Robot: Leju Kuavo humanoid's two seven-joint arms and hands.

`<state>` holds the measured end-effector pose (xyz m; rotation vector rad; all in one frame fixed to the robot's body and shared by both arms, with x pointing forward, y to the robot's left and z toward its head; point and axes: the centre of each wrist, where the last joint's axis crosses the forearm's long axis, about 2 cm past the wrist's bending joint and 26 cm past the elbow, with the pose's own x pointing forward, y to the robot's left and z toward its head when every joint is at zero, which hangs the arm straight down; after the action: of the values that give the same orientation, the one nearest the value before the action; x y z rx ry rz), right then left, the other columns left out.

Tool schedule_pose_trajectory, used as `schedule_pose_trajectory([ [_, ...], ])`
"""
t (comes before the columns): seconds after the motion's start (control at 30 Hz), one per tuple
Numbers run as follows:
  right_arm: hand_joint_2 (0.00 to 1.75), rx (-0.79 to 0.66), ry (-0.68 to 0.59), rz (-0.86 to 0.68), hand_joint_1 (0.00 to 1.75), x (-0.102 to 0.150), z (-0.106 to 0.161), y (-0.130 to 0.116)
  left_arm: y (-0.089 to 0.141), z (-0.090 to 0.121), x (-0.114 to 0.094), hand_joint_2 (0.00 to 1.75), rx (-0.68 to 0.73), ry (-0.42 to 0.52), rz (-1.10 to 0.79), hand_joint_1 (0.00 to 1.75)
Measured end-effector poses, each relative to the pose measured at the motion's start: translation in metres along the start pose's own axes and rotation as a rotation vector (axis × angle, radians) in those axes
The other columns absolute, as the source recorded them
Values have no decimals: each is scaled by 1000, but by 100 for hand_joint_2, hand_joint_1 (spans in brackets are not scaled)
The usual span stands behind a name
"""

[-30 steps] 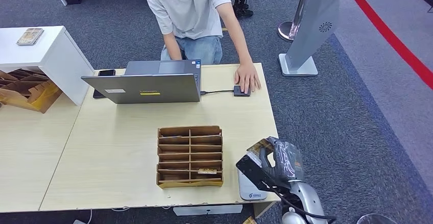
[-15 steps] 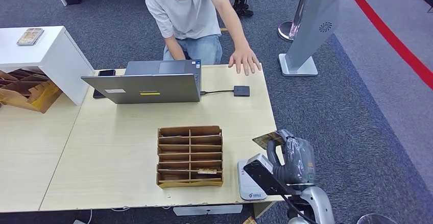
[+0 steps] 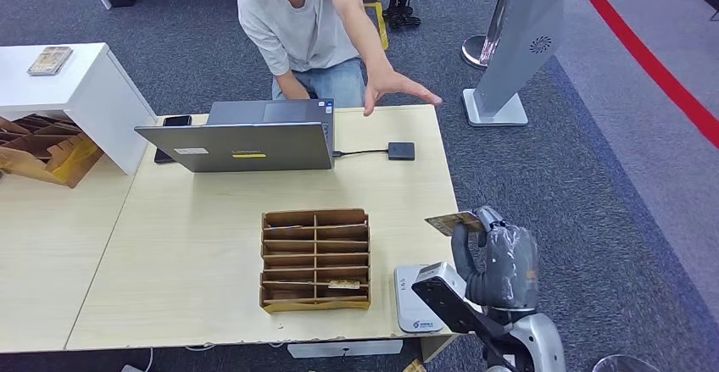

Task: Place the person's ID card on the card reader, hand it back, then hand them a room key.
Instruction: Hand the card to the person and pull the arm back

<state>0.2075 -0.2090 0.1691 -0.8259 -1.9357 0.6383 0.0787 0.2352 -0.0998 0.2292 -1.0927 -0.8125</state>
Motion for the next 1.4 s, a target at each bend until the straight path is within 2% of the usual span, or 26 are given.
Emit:
schedule_pose_trajectory([
  [0.23, 175, -57, -110, 8, 175, 14, -7, -7, -11, -4, 15, 0, -41, -16, -6, 0],
  [0.67, 175, -48, -264, 31, 175, 35, -32, -3, -13, -6, 19, 0, -92, -66, -24, 0],
  [1.0, 175, 9, -263, 87, 175, 37, -40, 4, -13, -7, 20, 0, -112, -80, -34, 0],
  [1.4, 175, 171, -187, 176, 175, 20, -62, 32, -12, -10, 23, 0, -141, -99, -66, 0],
])
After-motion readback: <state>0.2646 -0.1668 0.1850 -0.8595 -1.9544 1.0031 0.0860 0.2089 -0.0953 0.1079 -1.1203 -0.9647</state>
